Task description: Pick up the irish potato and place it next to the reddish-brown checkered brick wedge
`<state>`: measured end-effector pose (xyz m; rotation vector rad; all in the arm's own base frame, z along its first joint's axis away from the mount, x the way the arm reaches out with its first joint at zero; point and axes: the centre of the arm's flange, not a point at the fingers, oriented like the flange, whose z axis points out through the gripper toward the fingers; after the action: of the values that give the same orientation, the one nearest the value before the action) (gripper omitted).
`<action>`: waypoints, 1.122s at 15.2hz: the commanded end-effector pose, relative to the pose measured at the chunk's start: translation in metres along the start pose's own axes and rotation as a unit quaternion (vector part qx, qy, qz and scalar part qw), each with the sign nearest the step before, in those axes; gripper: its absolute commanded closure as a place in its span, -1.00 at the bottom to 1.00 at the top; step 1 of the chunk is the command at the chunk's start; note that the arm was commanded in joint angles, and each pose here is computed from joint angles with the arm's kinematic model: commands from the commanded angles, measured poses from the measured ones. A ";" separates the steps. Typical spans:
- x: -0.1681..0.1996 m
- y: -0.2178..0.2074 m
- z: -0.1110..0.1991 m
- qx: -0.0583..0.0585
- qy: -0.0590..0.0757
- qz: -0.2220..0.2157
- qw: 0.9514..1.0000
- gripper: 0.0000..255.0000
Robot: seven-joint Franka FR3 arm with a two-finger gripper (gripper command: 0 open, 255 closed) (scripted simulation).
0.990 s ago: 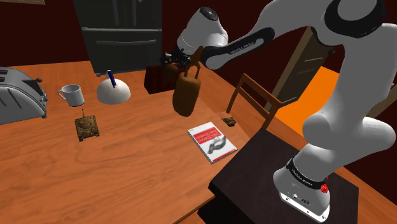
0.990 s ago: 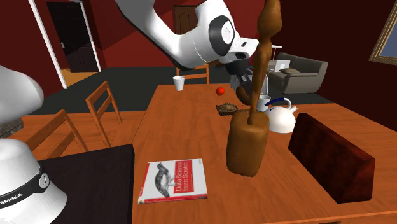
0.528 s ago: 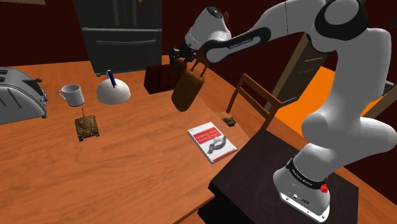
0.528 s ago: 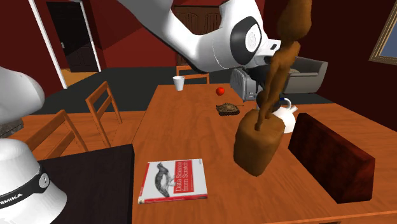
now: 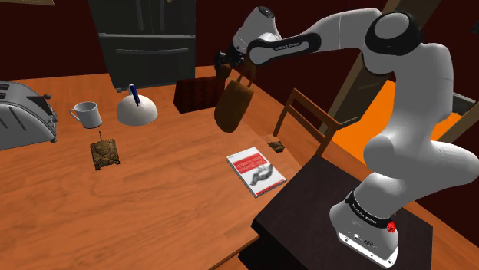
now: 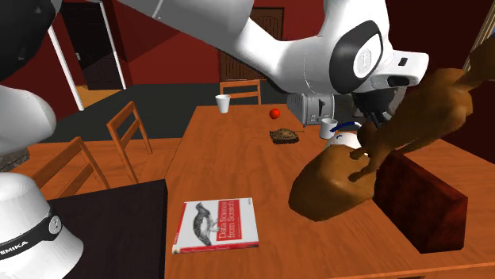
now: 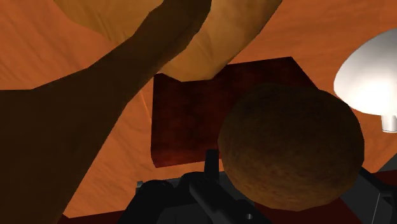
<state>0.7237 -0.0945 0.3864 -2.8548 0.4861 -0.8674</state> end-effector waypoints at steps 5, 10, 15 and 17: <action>0.025 0.037 0.020 0.000 0.000 -0.001 1.000 1.00; 0.011 0.043 0.042 0.000 0.000 -0.001 1.000 1.00; -0.003 0.048 0.064 0.000 0.000 -0.001 1.000 1.00; -0.008 0.050 0.073 0.000 0.000 -0.001 1.000 1.00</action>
<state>0.7451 -0.1374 0.3173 -2.8560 0.4838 -0.8665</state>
